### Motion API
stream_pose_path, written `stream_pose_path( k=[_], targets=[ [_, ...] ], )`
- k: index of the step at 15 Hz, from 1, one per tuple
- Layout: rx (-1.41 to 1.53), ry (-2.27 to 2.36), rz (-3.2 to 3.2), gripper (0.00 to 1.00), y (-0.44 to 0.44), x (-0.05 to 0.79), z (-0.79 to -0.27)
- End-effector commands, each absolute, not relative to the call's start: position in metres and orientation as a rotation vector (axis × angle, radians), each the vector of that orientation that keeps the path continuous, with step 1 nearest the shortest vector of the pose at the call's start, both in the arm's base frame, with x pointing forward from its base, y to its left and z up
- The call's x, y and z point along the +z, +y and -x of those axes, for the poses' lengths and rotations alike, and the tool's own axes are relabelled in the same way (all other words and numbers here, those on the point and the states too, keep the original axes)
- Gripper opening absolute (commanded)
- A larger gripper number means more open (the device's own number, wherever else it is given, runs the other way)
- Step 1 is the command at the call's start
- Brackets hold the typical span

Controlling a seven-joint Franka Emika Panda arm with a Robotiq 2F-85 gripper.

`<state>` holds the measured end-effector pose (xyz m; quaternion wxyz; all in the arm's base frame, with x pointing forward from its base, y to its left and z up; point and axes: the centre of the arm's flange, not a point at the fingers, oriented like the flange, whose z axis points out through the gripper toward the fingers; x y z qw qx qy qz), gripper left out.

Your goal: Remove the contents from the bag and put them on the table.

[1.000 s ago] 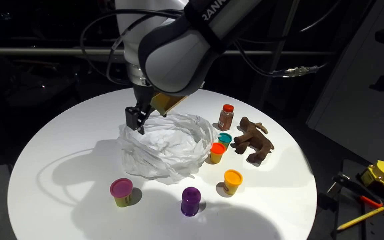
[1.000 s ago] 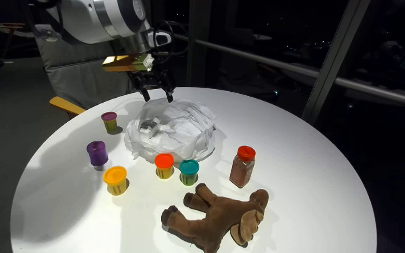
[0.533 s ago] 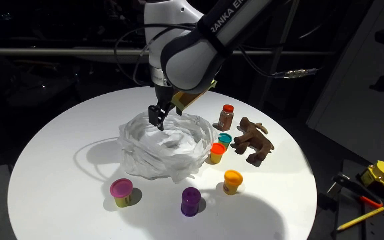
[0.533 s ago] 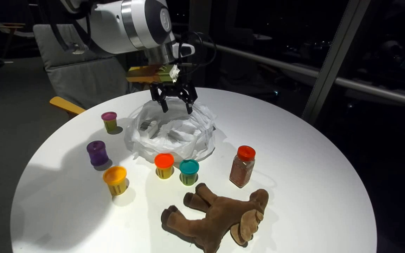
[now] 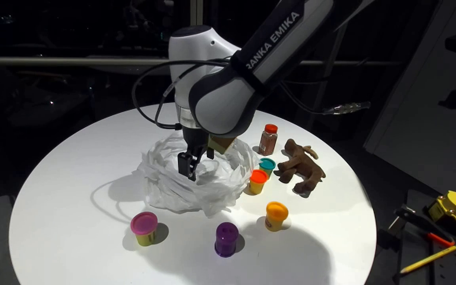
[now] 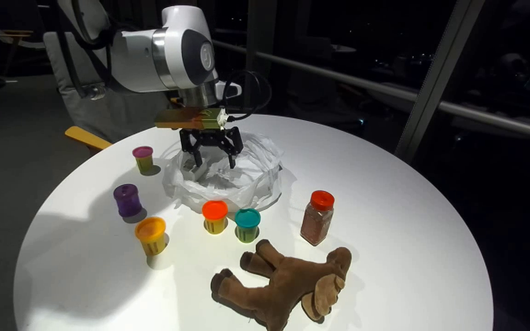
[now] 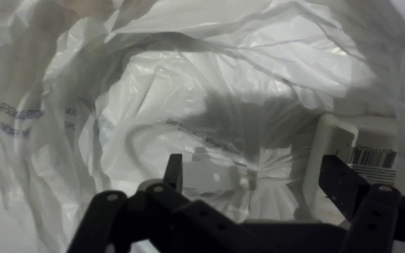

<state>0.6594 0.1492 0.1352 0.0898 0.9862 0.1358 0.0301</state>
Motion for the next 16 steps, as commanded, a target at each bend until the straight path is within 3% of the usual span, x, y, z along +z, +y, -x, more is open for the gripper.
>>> stream_pose_path(
  k=[1,6,16],
  targets=[
    [0.081,0.572,-2.974,1.0,0.17,0.137,-0.645],
    [-0.001,0.703,-2.945,1.0,0.188,0.114,-0.627],
    [0.137,0.671,-2.882,1.0,0.172,0.118,-0.642]
  ],
)
